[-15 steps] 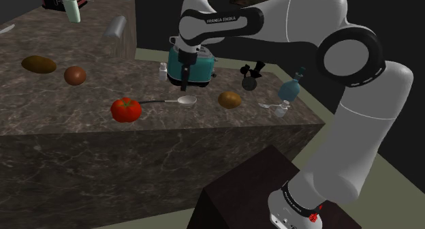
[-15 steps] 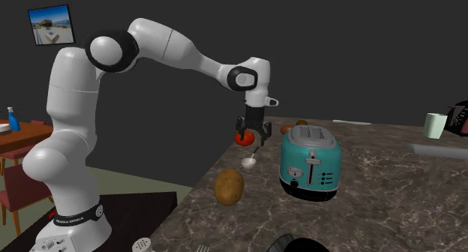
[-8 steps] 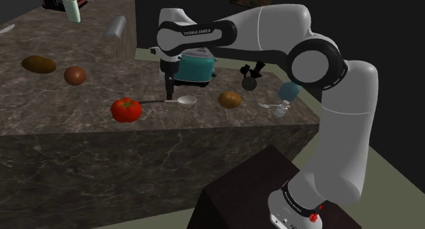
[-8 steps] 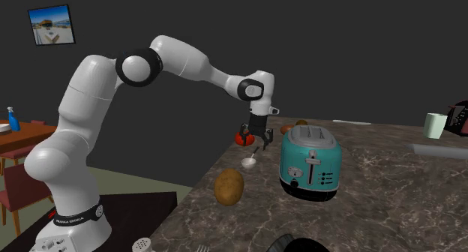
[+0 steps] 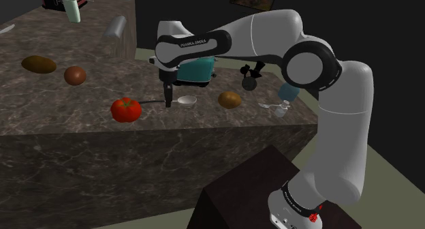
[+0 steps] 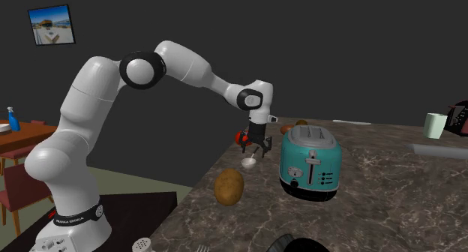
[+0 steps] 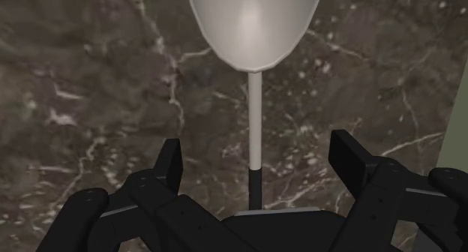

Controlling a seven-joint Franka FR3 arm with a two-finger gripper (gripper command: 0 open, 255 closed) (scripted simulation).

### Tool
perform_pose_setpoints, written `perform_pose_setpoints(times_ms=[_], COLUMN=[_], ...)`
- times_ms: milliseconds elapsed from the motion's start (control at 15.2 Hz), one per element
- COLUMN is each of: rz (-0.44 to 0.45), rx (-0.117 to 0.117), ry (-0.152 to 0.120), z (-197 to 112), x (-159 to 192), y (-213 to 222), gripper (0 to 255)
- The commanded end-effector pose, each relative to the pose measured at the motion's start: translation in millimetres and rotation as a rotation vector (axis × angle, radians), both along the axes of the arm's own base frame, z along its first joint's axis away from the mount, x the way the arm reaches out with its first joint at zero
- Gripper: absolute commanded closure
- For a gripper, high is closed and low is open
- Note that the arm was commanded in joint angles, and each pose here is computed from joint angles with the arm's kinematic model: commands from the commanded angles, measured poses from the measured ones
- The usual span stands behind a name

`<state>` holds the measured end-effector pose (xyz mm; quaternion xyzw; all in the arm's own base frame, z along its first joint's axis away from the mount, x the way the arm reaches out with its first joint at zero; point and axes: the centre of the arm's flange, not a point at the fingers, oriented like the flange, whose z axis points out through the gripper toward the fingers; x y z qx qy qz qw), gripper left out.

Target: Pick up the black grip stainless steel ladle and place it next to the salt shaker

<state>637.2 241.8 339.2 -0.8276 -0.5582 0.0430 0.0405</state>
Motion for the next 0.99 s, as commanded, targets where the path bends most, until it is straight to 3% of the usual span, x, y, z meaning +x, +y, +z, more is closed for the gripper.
perform_pose_setpoints(times_ms=[0, 330, 396, 924], rz=[0.000, 0.000, 0.000, 0.000], rx=[0.000, 0.000, 0.000, 0.000], ry=[0.000, 0.000, 0.000, 0.000], z=[-1.9, -1.9, -1.9, -1.9], x=[0.2, 0.2, 0.2, 0.2], y=[-0.5, -0.5, -0.5, -0.5], gripper=[0, 0, 255, 255])
